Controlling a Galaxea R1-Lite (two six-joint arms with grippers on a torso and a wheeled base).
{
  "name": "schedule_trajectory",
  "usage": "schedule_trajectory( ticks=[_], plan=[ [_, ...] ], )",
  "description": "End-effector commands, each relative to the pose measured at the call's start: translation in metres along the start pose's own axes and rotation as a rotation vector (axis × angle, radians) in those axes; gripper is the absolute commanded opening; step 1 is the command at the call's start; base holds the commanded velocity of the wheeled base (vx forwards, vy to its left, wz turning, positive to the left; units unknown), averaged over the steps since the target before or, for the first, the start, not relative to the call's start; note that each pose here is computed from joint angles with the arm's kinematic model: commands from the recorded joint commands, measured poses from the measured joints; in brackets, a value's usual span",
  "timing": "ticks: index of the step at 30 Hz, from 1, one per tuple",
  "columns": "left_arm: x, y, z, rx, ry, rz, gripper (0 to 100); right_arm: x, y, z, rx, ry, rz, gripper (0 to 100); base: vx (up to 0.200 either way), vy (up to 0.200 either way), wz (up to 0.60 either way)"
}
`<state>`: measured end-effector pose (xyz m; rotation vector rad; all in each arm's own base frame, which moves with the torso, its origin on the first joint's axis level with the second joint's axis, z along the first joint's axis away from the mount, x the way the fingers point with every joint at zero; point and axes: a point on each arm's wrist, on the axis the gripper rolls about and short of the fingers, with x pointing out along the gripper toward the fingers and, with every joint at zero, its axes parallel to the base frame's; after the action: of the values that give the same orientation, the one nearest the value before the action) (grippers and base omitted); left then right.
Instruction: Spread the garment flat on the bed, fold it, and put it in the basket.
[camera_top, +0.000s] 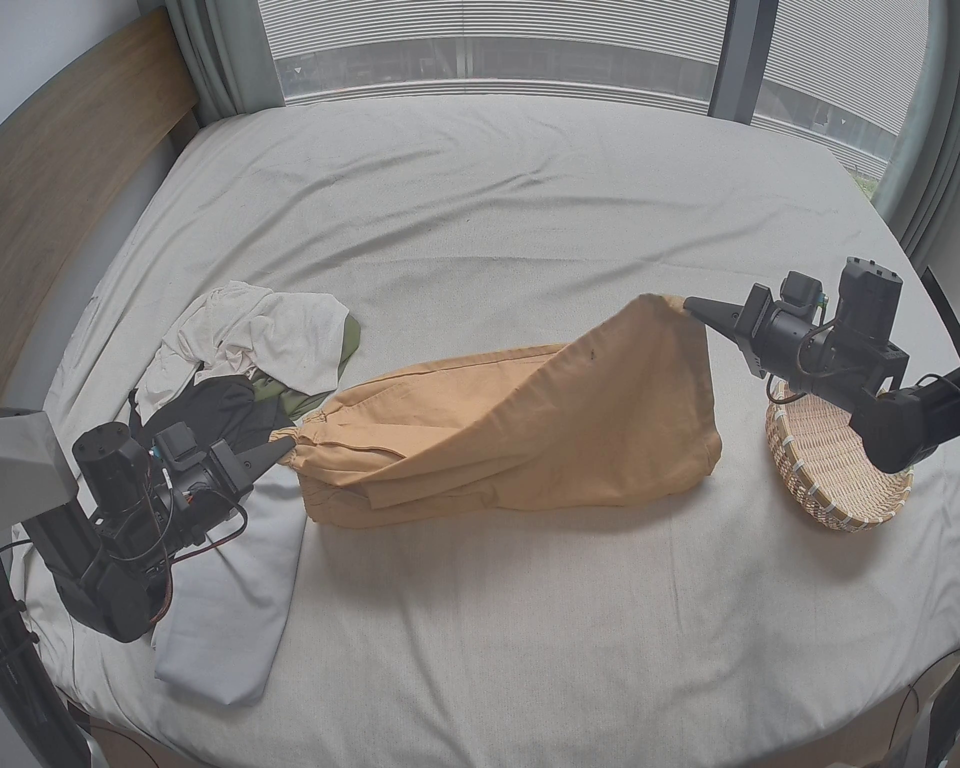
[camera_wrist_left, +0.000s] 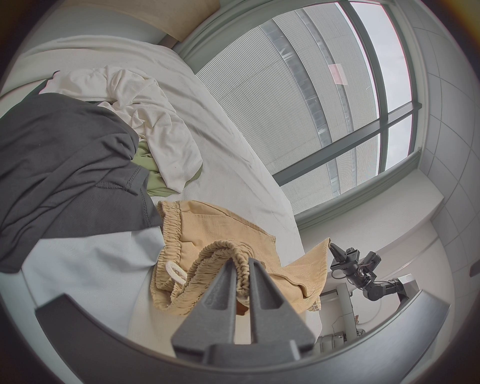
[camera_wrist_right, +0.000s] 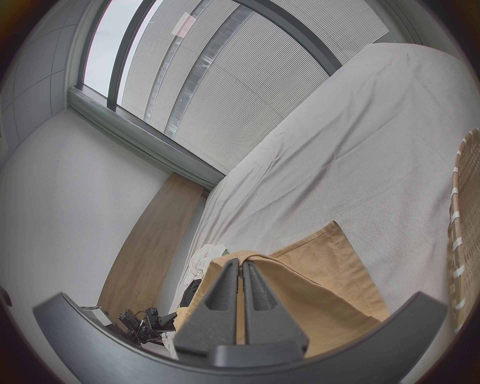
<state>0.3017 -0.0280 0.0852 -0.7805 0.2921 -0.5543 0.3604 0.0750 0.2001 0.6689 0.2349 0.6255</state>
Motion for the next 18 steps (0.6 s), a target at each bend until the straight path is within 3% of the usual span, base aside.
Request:
schedule_trajectory(
  ticks=[1, 18],
  plan=[
    [0.008, 0.005, -0.001, -0.016, 0.005, -0.003, 0, 0.012, -0.012, -0.001, 0.008, 0.005, -0.012, 0, 0.000, 0.000, 0.00],
    [0.029, 0.021, 0.001, -0.012, -0.041, 0.027, 0, 0.032, -0.034, -0.001, -0.003, -0.023, -0.011, 0, 0.000, 0.000, 0.00]
  ],
)
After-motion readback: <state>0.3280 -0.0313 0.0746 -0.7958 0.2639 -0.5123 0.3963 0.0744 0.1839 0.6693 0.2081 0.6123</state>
